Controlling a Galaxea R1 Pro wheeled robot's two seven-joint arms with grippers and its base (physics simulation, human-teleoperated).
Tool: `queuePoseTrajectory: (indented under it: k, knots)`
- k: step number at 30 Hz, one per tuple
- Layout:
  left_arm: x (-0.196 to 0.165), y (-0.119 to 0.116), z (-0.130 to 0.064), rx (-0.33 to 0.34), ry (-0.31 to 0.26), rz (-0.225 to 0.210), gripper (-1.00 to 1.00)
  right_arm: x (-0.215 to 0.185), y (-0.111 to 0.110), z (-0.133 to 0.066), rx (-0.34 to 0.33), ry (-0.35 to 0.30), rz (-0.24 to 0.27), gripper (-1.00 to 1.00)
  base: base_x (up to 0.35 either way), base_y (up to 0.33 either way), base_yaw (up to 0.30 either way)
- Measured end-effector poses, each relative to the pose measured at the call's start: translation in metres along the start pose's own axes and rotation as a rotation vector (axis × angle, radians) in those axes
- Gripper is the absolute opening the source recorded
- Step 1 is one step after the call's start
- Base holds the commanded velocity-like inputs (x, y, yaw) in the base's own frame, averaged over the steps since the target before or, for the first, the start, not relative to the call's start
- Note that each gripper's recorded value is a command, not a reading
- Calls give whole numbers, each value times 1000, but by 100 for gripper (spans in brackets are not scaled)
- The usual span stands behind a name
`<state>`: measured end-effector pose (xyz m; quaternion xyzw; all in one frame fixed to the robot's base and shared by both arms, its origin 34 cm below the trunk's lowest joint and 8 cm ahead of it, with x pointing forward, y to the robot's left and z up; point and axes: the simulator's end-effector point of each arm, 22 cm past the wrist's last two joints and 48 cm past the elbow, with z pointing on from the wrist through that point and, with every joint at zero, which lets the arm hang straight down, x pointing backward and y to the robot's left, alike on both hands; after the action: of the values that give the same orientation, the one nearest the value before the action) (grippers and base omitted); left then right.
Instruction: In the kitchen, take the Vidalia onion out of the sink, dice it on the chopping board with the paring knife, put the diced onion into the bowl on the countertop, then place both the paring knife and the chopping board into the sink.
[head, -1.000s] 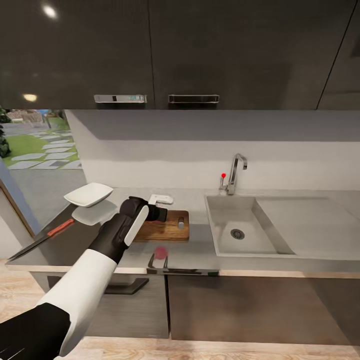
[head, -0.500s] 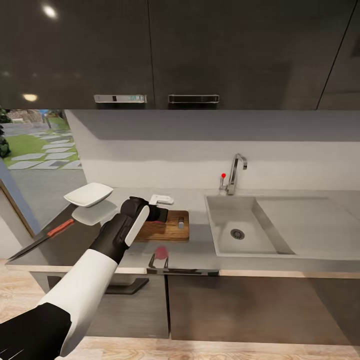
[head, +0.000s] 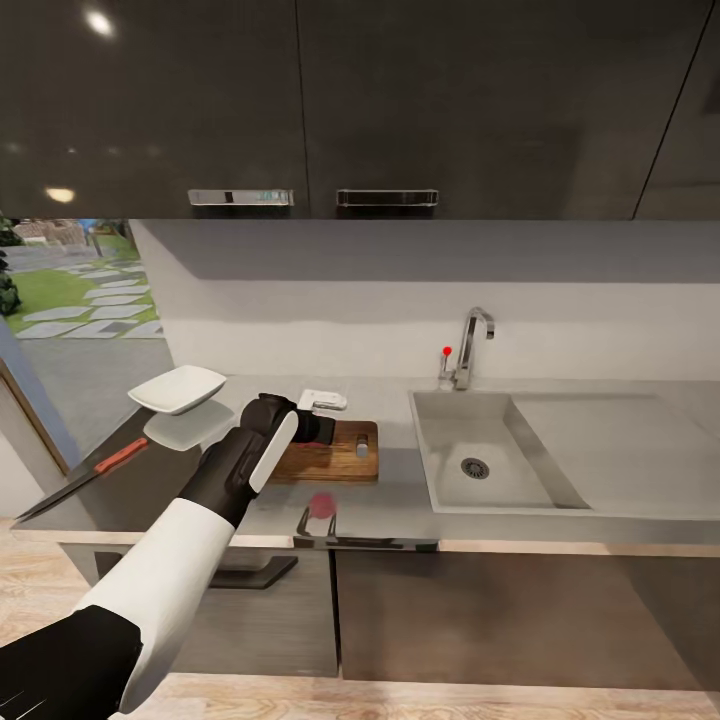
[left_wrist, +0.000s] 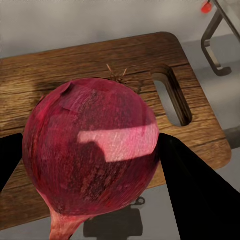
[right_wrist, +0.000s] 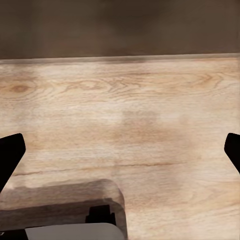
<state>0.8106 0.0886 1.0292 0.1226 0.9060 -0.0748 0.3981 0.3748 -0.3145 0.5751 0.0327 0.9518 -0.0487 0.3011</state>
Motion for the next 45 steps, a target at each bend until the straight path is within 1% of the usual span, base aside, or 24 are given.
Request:
queuePoseTrajectory:
  k: [13,34,45]
  knots:
    - [6,0,7,3,13,-3,-100,6,1,0,-2,14,-3,100,20,0,0]
    - [19,1,23,10,40,-10,-100,20,2,-1,-3,48,-7,100,133,0,0]
    - [28,2,33,12,60,-15,-100,28,3,-1,-4,67,-8,100,10,0,0]
